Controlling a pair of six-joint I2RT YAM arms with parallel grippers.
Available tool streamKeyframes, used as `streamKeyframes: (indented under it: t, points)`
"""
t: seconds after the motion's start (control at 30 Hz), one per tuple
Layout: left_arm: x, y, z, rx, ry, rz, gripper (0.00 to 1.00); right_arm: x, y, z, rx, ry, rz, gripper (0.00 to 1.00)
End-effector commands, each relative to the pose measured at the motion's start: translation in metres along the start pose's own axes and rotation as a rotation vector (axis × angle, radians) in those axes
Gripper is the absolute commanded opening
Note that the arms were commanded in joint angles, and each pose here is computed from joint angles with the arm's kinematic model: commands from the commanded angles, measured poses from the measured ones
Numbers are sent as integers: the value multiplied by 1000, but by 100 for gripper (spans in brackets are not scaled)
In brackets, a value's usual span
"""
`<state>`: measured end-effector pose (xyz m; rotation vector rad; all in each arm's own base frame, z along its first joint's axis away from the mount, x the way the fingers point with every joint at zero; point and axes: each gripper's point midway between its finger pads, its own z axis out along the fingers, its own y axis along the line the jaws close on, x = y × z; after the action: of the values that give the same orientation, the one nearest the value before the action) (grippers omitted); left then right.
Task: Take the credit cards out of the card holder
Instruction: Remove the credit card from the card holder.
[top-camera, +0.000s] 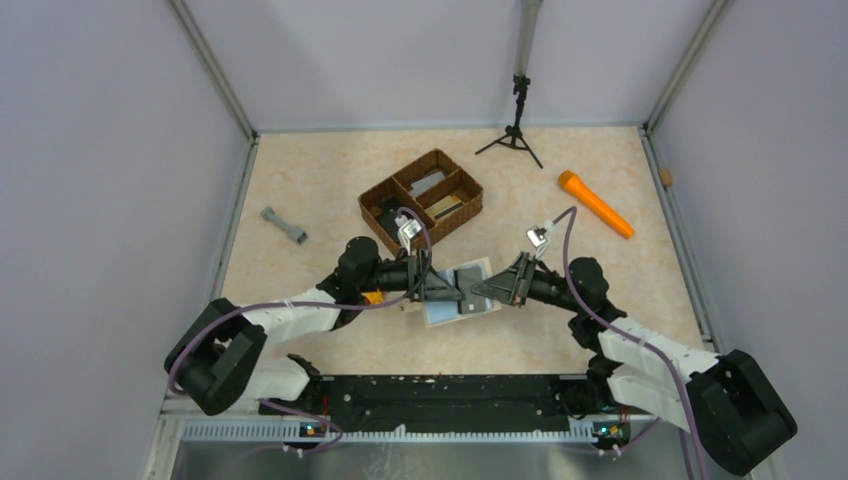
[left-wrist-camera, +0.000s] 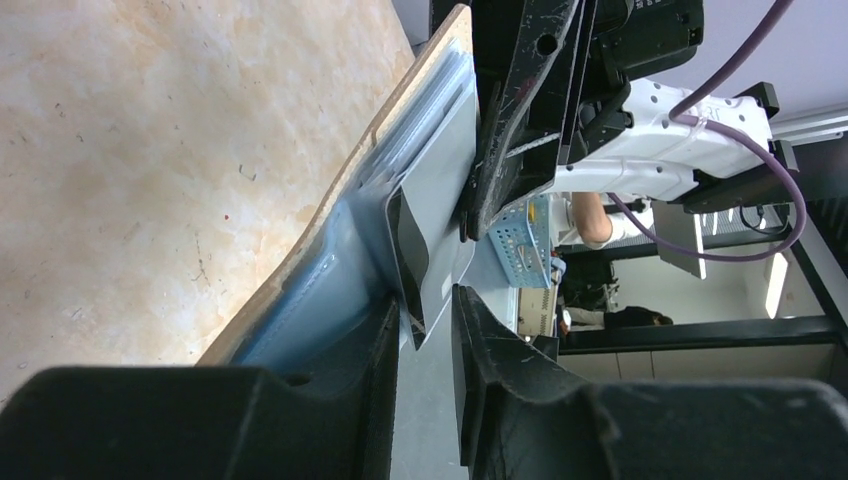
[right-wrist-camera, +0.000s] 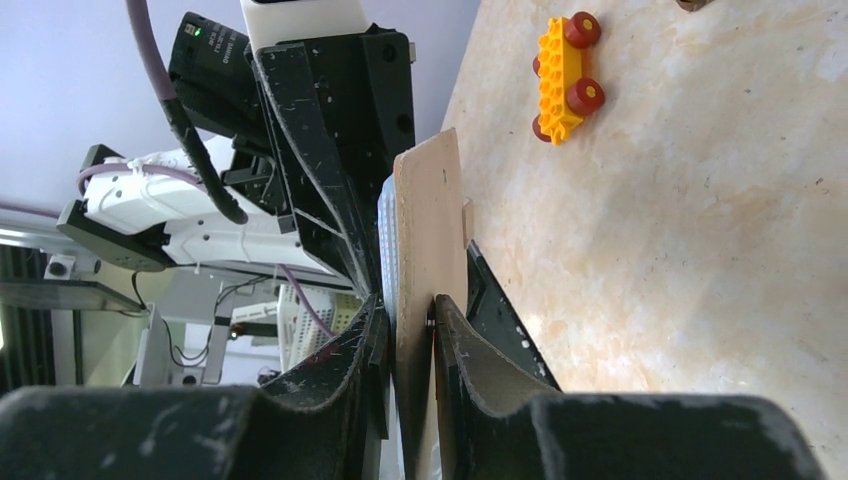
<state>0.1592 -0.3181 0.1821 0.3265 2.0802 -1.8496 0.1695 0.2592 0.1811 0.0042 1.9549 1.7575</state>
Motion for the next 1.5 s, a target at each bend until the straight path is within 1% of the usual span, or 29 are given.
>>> streamKeyframes:
  t: [0.0,0.03,0.07,0.13,0.2,0.23,0.3,0.33,0.37,0.4,0.53,0.63,0.73,0.8,0.83,1.0,1.07,1.17,1.23,1.33,1.4,1.47]
  points:
    - [-15,-23,7,81,-22,76,28,-5,18,0,-79,-5,-57,1]
    - [-15,-23,7,87,-23,74,25,-4,18,0,-81,-3,-57,0]
    - [-15,-24,7,94,-24,76,19,-4,17,0,-81,-2,-57,0]
    - [-16,-26,7,105,-35,80,0,-4,17,0,-81,-1,-57,0]
    - [-15,-23,5,99,-44,78,0,-3,18,-1,-86,-4,-61,1]
    - [-14,-22,5,96,-44,78,0,-4,20,-2,-92,-6,-66,5]
    - [-13,-20,4,92,-45,74,0,-4,23,-3,-106,-14,-75,19]
    - [-13,-20,3,91,-45,74,0,-4,23,-4,-106,-17,-77,24]
    - [-12,-19,2,89,-47,73,0,-4,23,-4,-103,-19,-80,27]
    - [-12,-19,1,87,-49,72,0,-5,22,-4,-97,-21,-81,29]
    - [-12,-15,-2,76,-58,71,0,-6,21,-4,-94,-29,-80,30]
    - [-11,-11,-4,59,-58,68,0,-8,20,-5,-92,-35,-78,30]
    - [-10,-7,-7,42,-57,65,0,-10,19,-6,-89,-39,-78,22]
    - [-10,-6,-9,34,-59,64,0,-12,18,-7,-84,-41,-76,14]
    - [-9,-5,-10,32,-58,65,0,-12,17,-7,-80,-42,-74,12]
    - [-8,-1,-13,12,-63,63,0,-13,15,-8,-75,-45,-72,11]
    - [-8,0,-14,9,-65,62,0,-13,15,-8,-75,-45,-72,7]
    - [-9,-2,-13,20,-65,58,0,-14,15,-8,-73,-46,-70,5]
    - [-10,-5,-12,38,-62,55,16,-13,17,-8,-84,-42,-68,5]
    - [-11,-7,-10,58,-61,56,37,-13,21,-7,-99,-35,-64,5]
    - [-13,-8,-9,64,-65,55,47,-13,21,-7,-102,-30,-63,5]
    - [-15,-10,-8,71,-65,60,53,-12,21,-7,-103,-29,-60,5]
